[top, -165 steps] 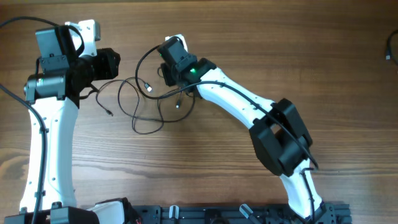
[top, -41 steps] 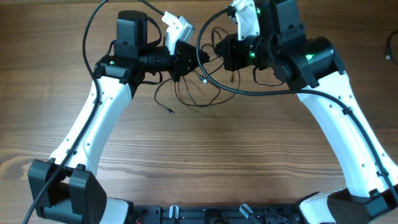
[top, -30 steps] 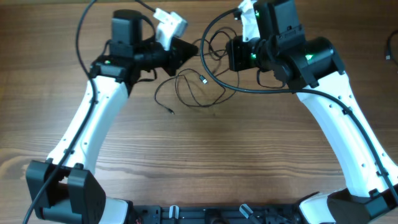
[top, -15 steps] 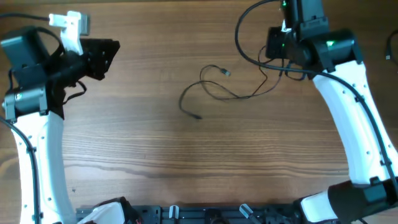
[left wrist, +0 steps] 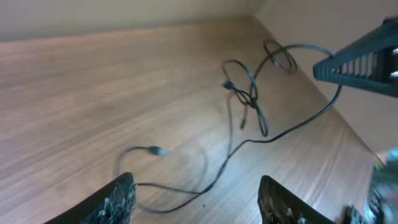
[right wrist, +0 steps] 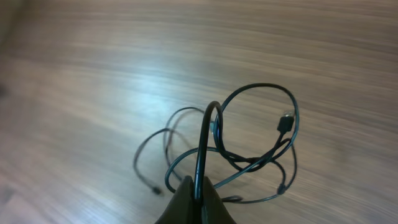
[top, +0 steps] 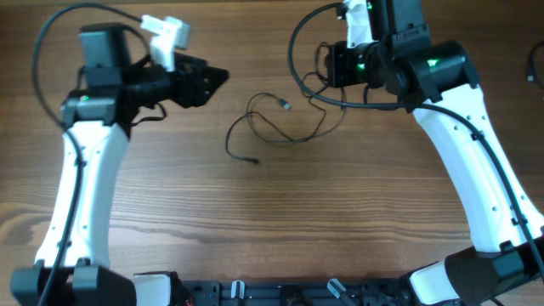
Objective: Untangle cables
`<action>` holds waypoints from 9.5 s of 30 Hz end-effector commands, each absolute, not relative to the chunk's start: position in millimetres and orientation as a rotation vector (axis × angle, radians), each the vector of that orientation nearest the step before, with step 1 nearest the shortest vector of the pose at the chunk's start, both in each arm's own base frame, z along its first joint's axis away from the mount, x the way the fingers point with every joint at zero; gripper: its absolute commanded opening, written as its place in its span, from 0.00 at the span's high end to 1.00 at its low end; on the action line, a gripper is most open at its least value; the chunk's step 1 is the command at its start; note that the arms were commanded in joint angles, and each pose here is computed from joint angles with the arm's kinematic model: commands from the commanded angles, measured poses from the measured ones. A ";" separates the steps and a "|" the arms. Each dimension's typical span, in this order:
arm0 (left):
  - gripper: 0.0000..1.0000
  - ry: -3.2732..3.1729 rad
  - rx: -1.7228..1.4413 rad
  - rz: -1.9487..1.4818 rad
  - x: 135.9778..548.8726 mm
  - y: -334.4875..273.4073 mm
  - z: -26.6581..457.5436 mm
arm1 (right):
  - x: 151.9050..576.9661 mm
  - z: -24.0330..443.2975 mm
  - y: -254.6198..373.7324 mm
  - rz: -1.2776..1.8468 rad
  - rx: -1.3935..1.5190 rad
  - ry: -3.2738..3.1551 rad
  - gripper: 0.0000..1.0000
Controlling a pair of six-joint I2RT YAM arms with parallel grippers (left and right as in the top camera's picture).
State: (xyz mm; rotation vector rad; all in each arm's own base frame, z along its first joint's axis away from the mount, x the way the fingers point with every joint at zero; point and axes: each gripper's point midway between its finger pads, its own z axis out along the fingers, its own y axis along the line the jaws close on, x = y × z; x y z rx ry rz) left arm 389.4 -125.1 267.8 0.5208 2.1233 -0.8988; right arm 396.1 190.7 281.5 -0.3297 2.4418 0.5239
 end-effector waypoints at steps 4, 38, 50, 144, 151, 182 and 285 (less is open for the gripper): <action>0.33 2.098 0.698 -0.989 395.3 -182.9 242.0 | 376.7 292.1 236.0 0.733 -0.500 2.388 0.95; 0.64 2.119 0.837 -1.069 381.0 -237.7 214.2 | 380.5 300.1 247.9 0.741 -0.490 2.344 0.96; 0.80 2.192 0.774 -0.862 399.9 -222.3 199.2 | 389.9 295.7 235.1 0.652 -0.383 2.372 0.96; 0.66 2.250 0.757 -0.627 432.4 -243.3 145.8 | 391.5 290.7 227.3 0.585 -0.368 2.390 0.96; 0.96 2.234 0.706 -0.582 441.6 -243.7 150.2 | 392.0 291.1 227.2 0.583 -0.370 2.387 0.96; 0.96 2.370 0.117 -0.097 461.6 -10.1 186.6 | 426.9 272.7 91.0 0.111 0.104 2.453 0.96; 0.12 2.117 0.625 -1.181 418.1 -158.8 197.8 | 418.1 264.8 70.4 0.644 -0.335 2.444 0.96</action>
